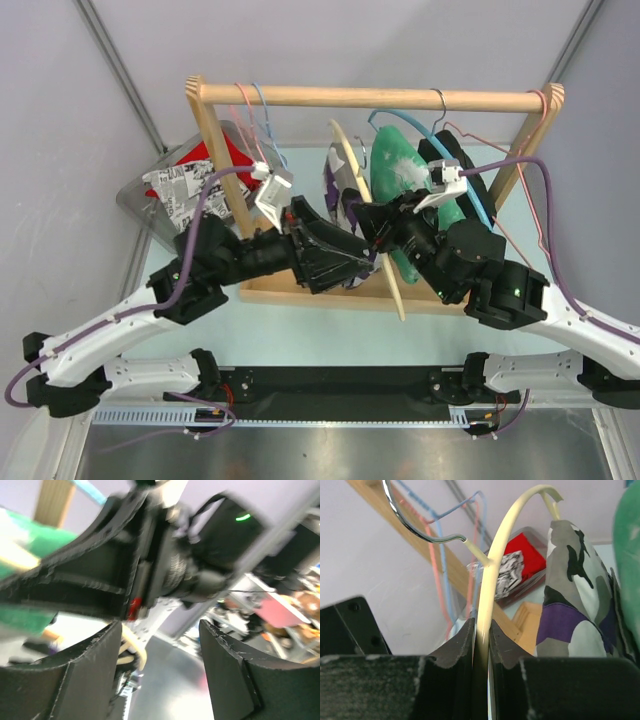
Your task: Remove the trousers from the hanger
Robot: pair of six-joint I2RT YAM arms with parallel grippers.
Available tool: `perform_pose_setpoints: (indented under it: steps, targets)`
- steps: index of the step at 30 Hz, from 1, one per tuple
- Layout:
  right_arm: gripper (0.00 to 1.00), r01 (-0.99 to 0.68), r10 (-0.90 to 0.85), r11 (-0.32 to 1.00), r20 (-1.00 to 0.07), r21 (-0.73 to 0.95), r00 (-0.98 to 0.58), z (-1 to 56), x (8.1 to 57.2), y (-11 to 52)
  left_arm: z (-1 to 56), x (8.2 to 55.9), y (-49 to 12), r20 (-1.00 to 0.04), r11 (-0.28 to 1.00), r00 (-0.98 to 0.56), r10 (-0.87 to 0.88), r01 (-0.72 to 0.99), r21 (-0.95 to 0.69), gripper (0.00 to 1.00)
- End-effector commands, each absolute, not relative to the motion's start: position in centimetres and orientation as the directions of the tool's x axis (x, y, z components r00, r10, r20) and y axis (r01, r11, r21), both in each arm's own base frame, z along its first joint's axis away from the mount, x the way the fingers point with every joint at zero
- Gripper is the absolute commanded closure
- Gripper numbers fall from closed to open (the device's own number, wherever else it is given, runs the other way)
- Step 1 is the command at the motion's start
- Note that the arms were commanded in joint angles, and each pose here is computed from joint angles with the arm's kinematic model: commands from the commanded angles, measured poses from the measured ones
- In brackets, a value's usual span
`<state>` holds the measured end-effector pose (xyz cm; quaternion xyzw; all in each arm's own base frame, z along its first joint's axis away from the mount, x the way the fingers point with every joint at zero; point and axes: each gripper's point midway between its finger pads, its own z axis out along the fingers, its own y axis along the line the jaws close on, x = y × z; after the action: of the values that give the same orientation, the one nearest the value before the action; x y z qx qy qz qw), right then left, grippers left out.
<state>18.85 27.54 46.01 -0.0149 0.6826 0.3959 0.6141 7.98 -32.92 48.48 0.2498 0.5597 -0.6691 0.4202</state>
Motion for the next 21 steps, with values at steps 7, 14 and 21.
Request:
perform_pose_setpoints:
  steps: [7,14,21]
  targets:
    - [1.00,-0.472,0.823,0.441,-0.554,0.763,-0.126,56.7,19.1,22.3,45.9,12.6,-30.9,-0.881,0.421,-0.255,-0.400,0.802,-0.423,0.30]
    - [1.00,-0.455,0.859,0.408,-0.501,0.792,-0.103,58.6,19.8,22.6,44.6,14.1,-29.5,-0.894,0.592,-0.148,-0.423,0.703,-0.396,0.24]
    - [1.00,-0.437,0.891,0.359,-0.442,0.825,-0.103,59.7,20.0,22.7,43.9,14.4,-29.6,-0.939,0.667,-0.071,-0.338,0.685,-0.292,0.18]
